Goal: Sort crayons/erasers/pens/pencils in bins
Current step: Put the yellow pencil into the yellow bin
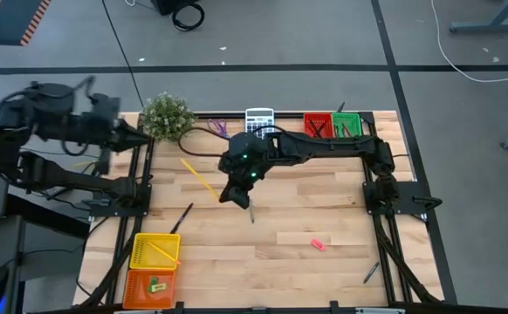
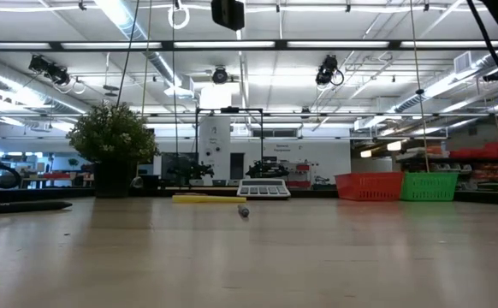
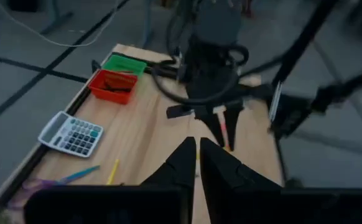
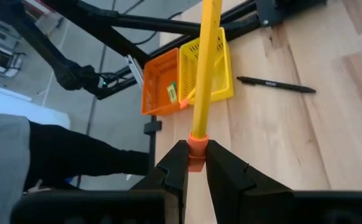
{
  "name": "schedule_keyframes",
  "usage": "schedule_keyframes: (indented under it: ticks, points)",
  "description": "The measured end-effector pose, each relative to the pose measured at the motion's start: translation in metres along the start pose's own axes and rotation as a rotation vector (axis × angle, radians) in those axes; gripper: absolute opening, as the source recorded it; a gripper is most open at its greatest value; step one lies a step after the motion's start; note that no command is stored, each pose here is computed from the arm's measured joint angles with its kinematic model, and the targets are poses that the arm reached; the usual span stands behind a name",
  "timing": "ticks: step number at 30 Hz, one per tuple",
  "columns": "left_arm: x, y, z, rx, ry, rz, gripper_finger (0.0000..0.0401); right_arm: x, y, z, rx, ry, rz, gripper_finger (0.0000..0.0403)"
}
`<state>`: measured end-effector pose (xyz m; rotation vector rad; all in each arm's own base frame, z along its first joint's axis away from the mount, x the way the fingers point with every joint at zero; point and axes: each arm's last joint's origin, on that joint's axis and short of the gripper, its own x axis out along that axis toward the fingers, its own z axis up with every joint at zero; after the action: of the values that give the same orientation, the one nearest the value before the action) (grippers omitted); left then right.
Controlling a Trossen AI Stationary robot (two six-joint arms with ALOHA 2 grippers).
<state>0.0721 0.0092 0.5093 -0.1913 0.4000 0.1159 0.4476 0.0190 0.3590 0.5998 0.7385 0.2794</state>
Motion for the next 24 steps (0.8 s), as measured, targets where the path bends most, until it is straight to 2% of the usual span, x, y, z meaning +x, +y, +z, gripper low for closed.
schedule_keyframes:
  ticks: [4,9,14,18,24]
  points:
    - [0.030,-0.004,0.007,0.215,0.080,-0.047,0.0059,-0.002,-0.003,0.001,0.064,0.020,0.026,0.0055]
    - [0.062,-0.012,0.010,0.538,0.151,-0.079,0.0115,-0.006,-0.010,0.004,0.183,0.033,0.044,0.0055]
    - [0.085,-0.024,0.010,0.790,0.210,-0.039,0.0166,-0.012,-0.020,0.009,0.318,0.021,0.036,0.0055]
    - [0.098,-0.033,0.009,0.904,0.244,-0.029,0.0183,-0.016,-0.028,0.014,0.418,0.009,0.041,0.0055]
    - [0.124,-0.049,0.000,1.020,0.354,-0.111,0.0178,-0.022,-0.030,0.025,0.463,-0.007,0.166,0.0055]
